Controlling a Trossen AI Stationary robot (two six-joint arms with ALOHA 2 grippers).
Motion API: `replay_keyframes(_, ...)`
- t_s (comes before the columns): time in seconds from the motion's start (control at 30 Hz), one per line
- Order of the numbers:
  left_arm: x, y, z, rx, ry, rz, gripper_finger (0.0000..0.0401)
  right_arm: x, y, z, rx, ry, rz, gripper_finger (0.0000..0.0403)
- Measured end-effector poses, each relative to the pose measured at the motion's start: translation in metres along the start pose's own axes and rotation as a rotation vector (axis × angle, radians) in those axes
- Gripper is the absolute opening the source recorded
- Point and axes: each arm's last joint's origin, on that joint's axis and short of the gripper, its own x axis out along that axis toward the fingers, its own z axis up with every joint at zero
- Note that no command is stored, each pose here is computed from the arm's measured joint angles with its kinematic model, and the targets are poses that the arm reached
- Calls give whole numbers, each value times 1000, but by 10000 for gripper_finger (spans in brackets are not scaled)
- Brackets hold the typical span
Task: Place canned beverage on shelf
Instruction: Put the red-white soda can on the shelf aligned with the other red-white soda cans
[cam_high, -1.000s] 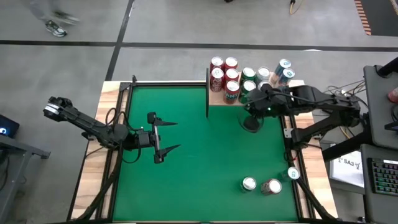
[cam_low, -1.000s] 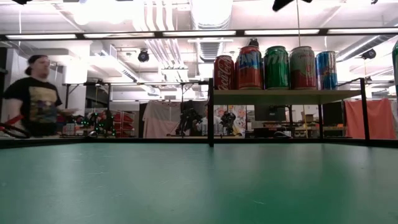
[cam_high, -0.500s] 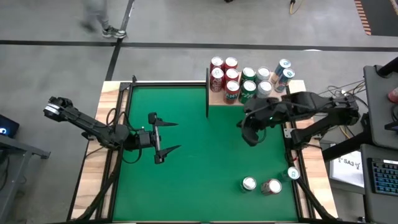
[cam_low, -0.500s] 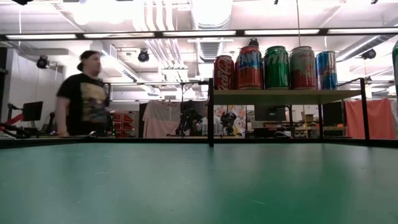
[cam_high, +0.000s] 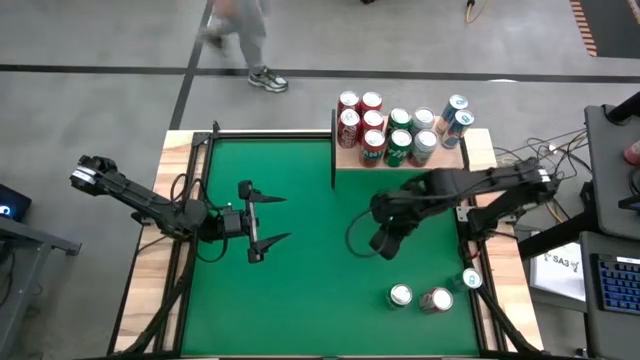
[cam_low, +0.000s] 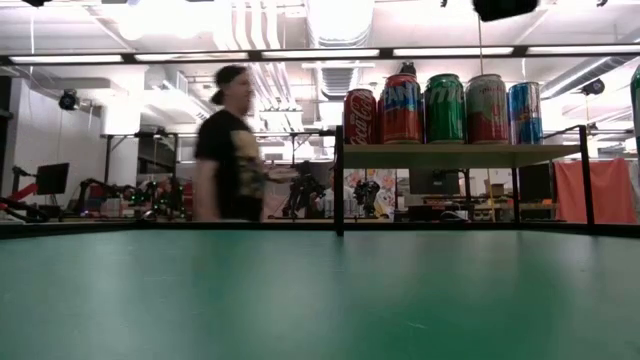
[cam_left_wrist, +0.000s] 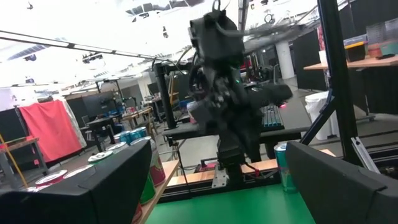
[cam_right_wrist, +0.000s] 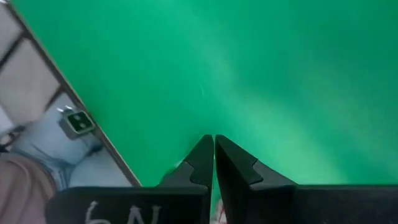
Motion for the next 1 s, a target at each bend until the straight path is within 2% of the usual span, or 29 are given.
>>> replay_keyframes(0.17, 0, 0, 0, 0, 0, 0, 355, 19, 7, -9, 82, 132, -67, 9)
replay_keyframes(0.43, 0, 0, 0, -4, 0, 0, 355, 27, 24, -40, 157, 215, -127, 9)
replay_keyframes(0.7, 0, 1, 2, -37, -19, 6, 355, 29, 47, -91, 225, 236, -170, 9)
replay_keyframes(1.0, 0, 2, 5, -97, -43, 12, 355, 32, 59, -158, 401, 243, -259, 9)
